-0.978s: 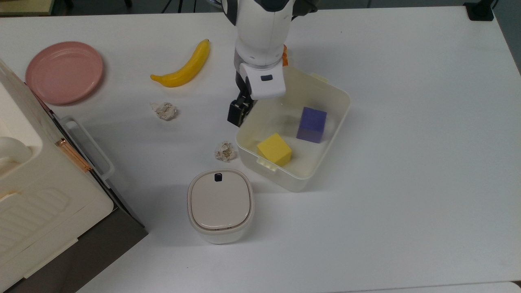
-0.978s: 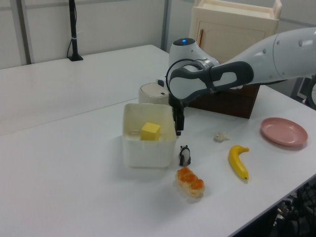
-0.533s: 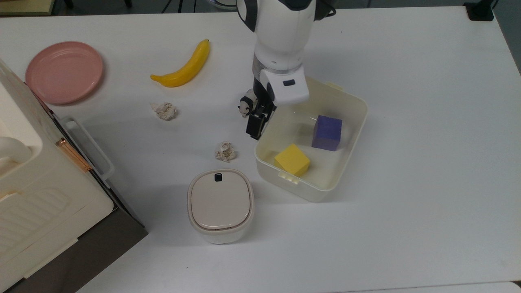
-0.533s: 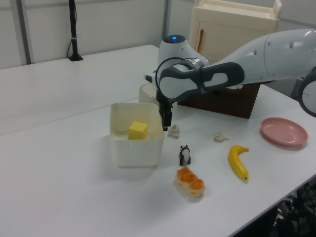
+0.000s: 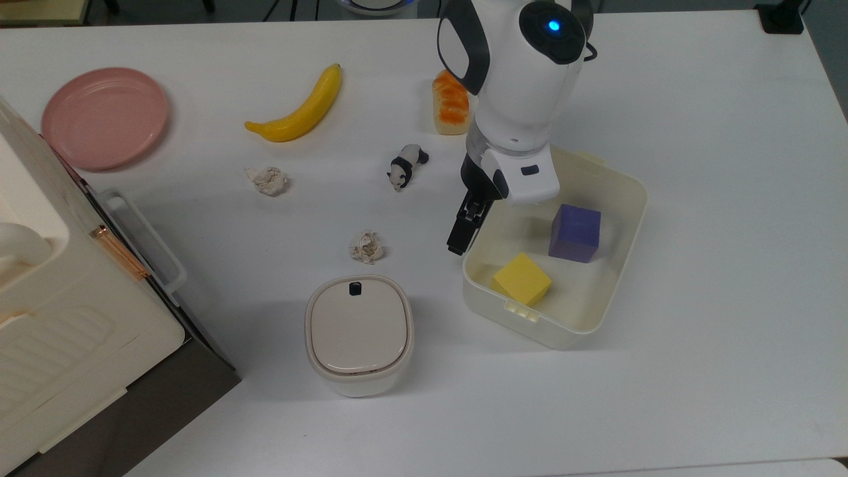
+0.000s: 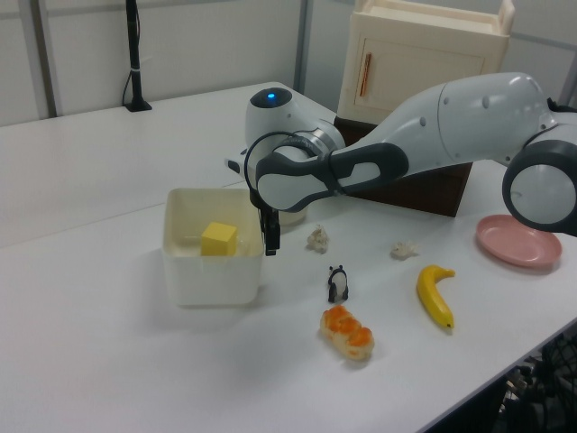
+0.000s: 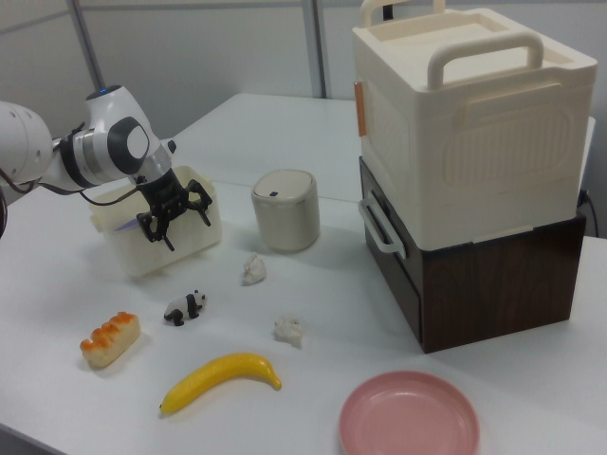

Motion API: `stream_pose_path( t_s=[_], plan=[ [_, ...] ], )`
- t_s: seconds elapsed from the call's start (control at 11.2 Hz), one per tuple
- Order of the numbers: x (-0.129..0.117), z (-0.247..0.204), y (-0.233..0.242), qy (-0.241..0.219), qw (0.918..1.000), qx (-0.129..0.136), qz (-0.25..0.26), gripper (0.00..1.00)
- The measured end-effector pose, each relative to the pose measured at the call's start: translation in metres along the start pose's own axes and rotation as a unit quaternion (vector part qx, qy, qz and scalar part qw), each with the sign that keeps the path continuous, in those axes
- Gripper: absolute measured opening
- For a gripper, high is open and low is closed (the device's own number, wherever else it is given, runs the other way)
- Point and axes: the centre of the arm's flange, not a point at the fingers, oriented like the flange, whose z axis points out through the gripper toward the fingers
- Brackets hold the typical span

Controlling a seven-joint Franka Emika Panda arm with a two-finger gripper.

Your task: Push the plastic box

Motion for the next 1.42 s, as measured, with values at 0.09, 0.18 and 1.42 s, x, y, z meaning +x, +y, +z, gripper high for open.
stream_pose_path(
  t_s=[0.09, 0.18, 1.42],
  plan=[
    [0.000, -0.002, 0.002, 0.002, 1.0000, -0.002, 0.001, 1.00],
    [-0.001, -0.006, 0.006, 0.004, 1.0000, -0.005, 0.004, 1.00],
    [-0.213, -0.239, 0.040, -0.008, 0.8244, 0.085, 0.559, 1.00]
  ],
)
